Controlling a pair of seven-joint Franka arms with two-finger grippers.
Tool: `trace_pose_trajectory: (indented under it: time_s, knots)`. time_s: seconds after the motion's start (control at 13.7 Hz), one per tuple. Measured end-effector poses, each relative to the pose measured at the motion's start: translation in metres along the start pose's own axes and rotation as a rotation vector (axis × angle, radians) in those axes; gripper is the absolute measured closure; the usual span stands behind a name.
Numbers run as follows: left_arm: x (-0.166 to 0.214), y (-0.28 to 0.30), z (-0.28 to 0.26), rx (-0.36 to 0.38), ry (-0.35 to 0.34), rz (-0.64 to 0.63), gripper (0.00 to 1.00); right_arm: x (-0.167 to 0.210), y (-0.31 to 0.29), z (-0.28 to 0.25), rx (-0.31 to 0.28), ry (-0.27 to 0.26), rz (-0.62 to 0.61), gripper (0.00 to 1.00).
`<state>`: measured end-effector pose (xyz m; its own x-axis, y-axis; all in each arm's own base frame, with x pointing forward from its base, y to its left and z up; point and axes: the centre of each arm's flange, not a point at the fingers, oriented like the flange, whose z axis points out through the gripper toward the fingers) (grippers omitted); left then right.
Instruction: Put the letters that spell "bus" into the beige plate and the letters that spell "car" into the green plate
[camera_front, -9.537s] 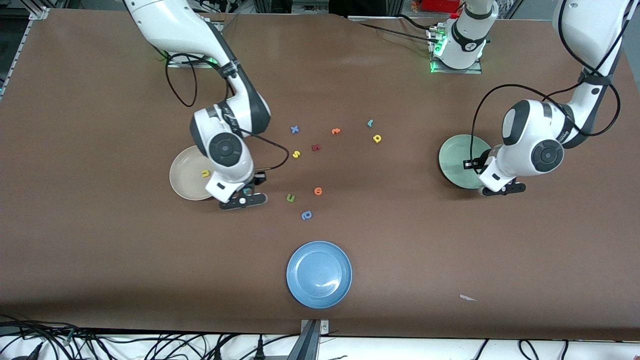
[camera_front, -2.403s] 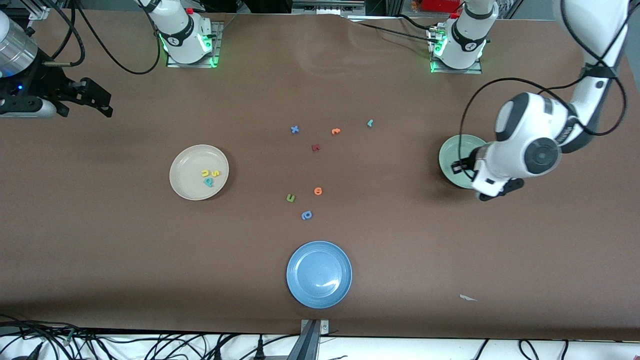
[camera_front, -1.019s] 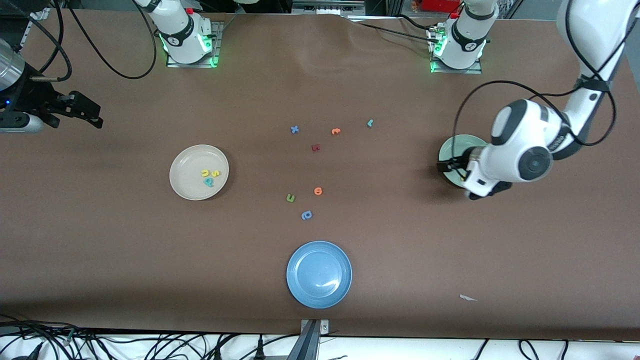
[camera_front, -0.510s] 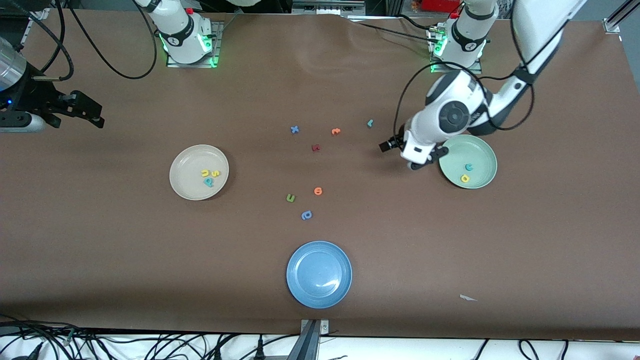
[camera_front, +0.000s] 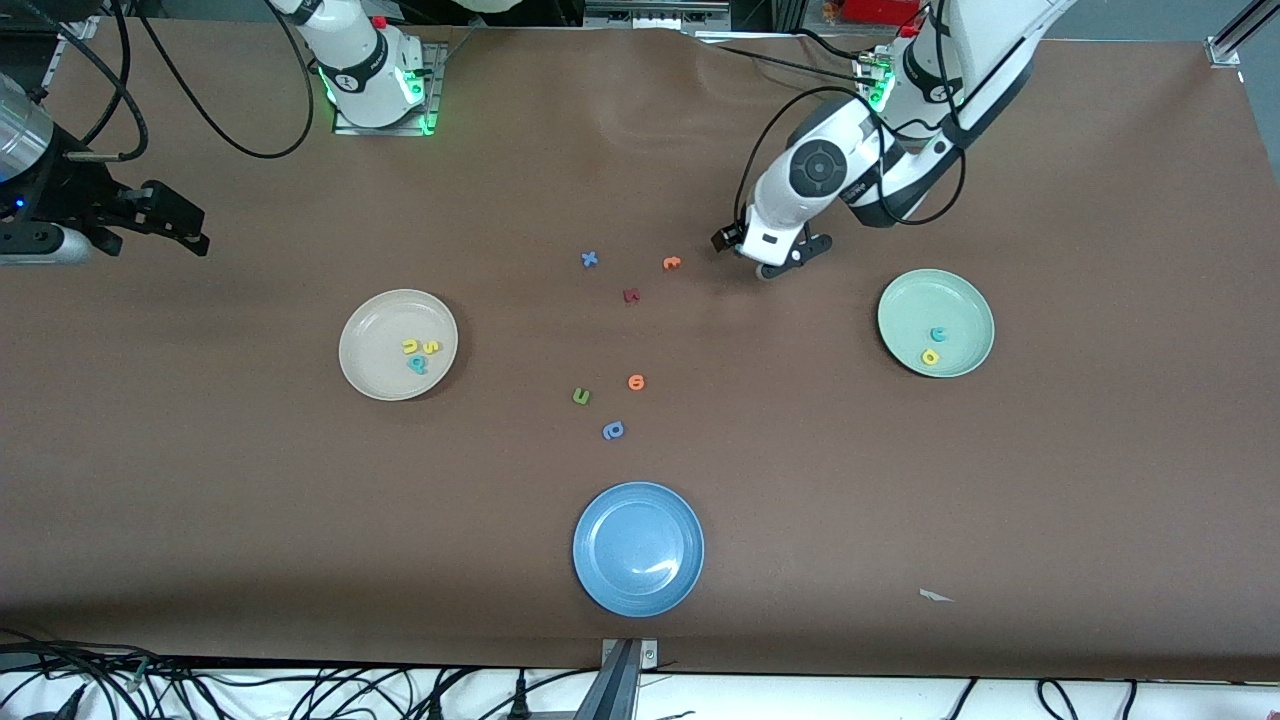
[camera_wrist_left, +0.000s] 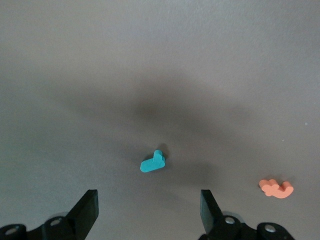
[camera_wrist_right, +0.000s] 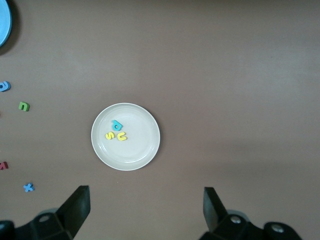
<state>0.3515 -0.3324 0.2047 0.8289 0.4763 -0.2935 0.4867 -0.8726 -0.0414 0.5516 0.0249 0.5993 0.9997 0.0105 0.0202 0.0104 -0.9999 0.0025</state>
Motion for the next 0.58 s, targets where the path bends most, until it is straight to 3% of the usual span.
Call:
trace_pose_trajectory:
  time_s: [0.22,0.58]
  knots:
    - [-0.006,-0.009,0.012,0.01,0.04,-0.002,0.09,0.0,0.0,0.0,0.0,0.0,0.0,0.0]
    - [-0.001,-0.009,0.014,-0.016,0.041,-0.022,0.11,0.0,0.0,0.0,0.0,0.0,0.0,0.0]
